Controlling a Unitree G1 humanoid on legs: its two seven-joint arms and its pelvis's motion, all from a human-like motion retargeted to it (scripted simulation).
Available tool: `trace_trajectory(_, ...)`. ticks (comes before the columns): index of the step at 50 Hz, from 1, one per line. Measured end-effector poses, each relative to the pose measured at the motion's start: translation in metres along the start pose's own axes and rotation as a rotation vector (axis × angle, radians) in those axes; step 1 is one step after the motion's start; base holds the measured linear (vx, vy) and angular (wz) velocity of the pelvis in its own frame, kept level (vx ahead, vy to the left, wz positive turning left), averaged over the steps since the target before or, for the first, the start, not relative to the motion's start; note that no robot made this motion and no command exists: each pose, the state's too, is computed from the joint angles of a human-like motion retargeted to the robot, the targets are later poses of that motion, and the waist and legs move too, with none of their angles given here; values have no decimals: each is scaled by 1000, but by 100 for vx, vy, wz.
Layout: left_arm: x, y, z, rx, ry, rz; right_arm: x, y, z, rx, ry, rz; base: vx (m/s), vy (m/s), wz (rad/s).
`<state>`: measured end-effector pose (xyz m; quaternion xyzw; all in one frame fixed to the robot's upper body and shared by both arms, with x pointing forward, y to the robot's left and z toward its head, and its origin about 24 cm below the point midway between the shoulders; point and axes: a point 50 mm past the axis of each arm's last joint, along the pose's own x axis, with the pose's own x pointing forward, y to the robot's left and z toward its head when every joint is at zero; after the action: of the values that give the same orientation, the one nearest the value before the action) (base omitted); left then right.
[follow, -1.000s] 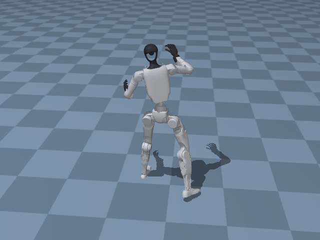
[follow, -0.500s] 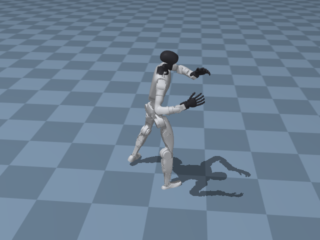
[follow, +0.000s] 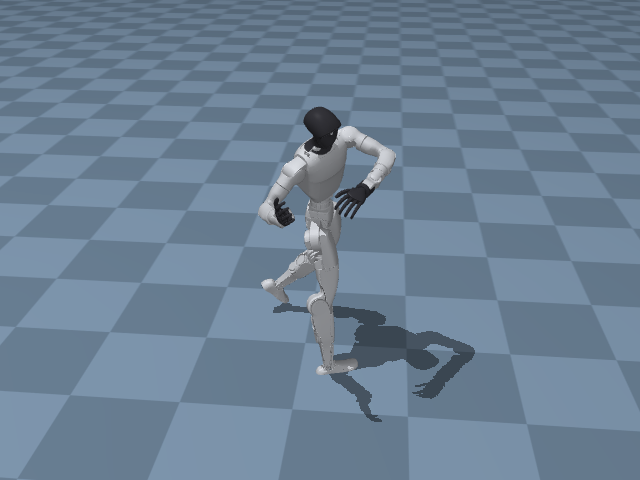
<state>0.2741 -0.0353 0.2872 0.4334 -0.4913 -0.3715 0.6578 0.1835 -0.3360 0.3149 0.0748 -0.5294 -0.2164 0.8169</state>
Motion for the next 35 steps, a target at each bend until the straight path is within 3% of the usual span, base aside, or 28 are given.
trace_trajectory(7,-71,-30,-9,-150,80,-78,36,1,95,-330,-635,-401,-4,16,75)
trace_trajectory(12,-107,-45,-8,-362,157,-41,41,13,139,-477,-964,-553,-7,20,180)
trace_trajectory(17,-126,-55,-8,-621,233,63,37,29,146,-542,-1093,-564,-3,36,259)
trace_trajectory(22,-143,-62,-15,-791,321,139,45,10,149,-603,-1112,-759,8,42,273)
trace_trajectory(26,-145,-74,-27,-834,398,163,56,-2,148,-396,-1003,-876,13,37,249)
trace_trajectory(29,-139,-89,-36,-844,456,158,68,7,141,-267,-897,-815,10,26,237)
trace_trajectory(30,-132,-95,-39,-832,455,109,85,25,132,-251,-750,-519,7,19,237)
trace_trajectory(31,-126,-99,-41,-814,451,78,98,35,123,-272,-665,-378,5,16,240)
trace_trajectory(32,-119,-101,-41,-781,439,84,109,21,117,-414,-662,-565,5,13,245)
trace_trajectory(33,-111,-103,-40,-756,414,64,125,15,105,-580,-589,-572,4,11,249)
trace_trajectory(35,-98,-110,-38,-733,365,-5,156,2,58,-1045,-266,-321,3,7,257)
